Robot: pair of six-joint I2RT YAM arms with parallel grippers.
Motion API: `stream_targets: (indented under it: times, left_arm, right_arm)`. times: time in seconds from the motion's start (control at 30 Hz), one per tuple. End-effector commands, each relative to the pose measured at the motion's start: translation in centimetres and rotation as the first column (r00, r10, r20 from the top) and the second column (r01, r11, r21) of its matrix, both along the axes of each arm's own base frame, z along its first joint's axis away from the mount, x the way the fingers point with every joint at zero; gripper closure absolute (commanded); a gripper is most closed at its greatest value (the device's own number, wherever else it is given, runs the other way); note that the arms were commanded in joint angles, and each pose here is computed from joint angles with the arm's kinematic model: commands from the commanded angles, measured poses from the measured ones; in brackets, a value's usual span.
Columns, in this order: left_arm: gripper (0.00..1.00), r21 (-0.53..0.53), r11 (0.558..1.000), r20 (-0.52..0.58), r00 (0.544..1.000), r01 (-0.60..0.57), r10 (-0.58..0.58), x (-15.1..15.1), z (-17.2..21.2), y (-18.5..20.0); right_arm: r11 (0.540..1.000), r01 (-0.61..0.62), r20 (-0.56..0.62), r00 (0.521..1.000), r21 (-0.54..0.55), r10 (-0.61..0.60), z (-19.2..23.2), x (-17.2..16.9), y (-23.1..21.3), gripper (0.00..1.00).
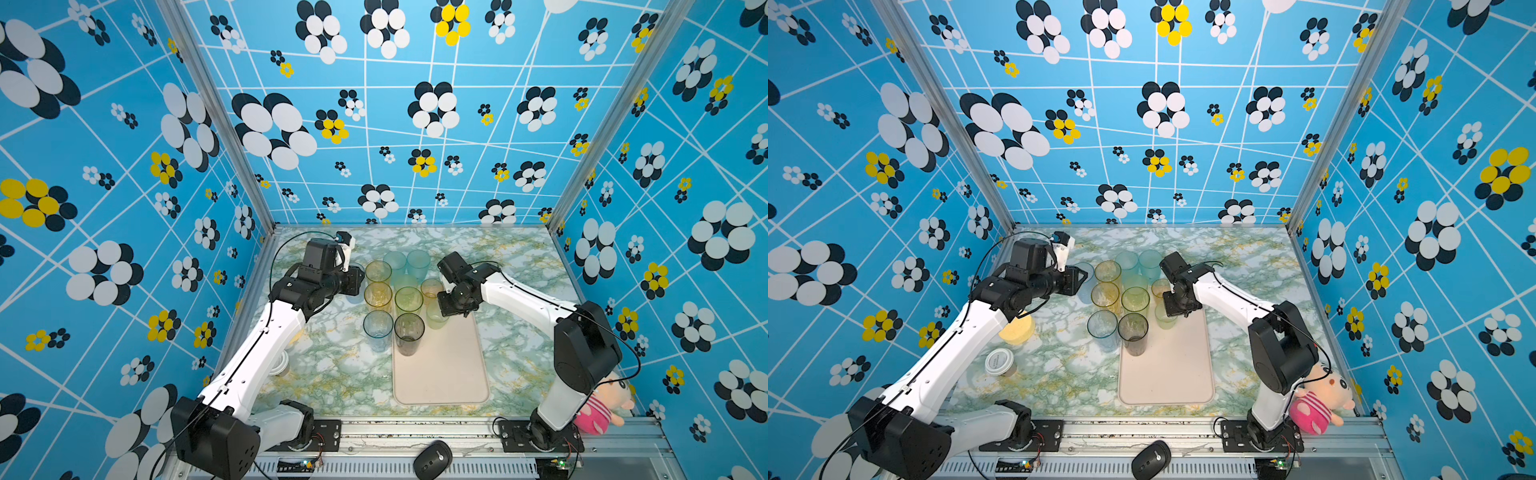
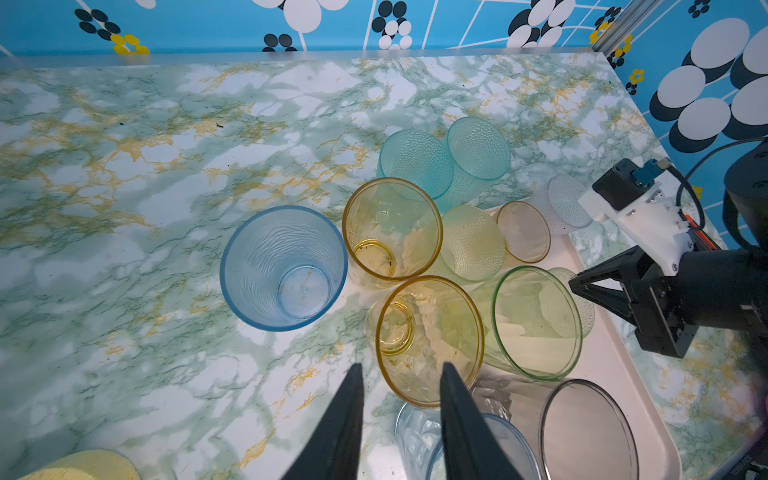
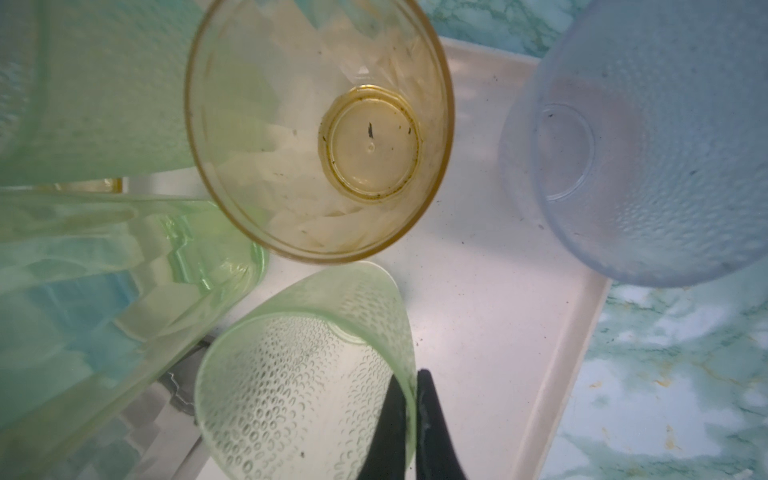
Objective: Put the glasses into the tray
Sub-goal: 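Carry the pale green dotted glass with the right gripper over the tray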
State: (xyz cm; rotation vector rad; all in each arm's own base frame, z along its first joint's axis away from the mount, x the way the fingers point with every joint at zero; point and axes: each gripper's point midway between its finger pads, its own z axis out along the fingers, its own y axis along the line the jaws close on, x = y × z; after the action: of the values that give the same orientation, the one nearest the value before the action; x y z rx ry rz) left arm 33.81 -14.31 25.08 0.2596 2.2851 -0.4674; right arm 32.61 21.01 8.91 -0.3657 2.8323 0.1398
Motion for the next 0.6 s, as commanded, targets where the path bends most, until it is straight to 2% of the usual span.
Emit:
stream_targets:
  times: [0.0, 0.23, 0.57]
  left_arm:
    - [0.66, 0.017, 1.000, -0.006, 1.000, -0.001, 0.001, 0.23, -0.22, 0.44]
    - [0.65, 0.027, 1.000, -0.012, 1.000, -0.004, 0.004, 0.18, -0.47, 0.74]
    - [0.64, 0.035, 0.999, -0.018, 1.000, -0.002, 0.003, 0.12, -0.59, 0.93]
  right_arm:
    - [1.000, -0.006, 0.005, 1.000, 0.017, 0.006, 0.58, 0.33, 0.91, 0.99]
    - [1.000, -0.007, -0.008, 1.000, 0.017, 0.007, 0.17, 0.46, 1.27, 0.98]
    - [1.000, -0.006, -0.018, 1.000, 0.017, 0.006, 0.07, 0.30, 1.34, 0.88]
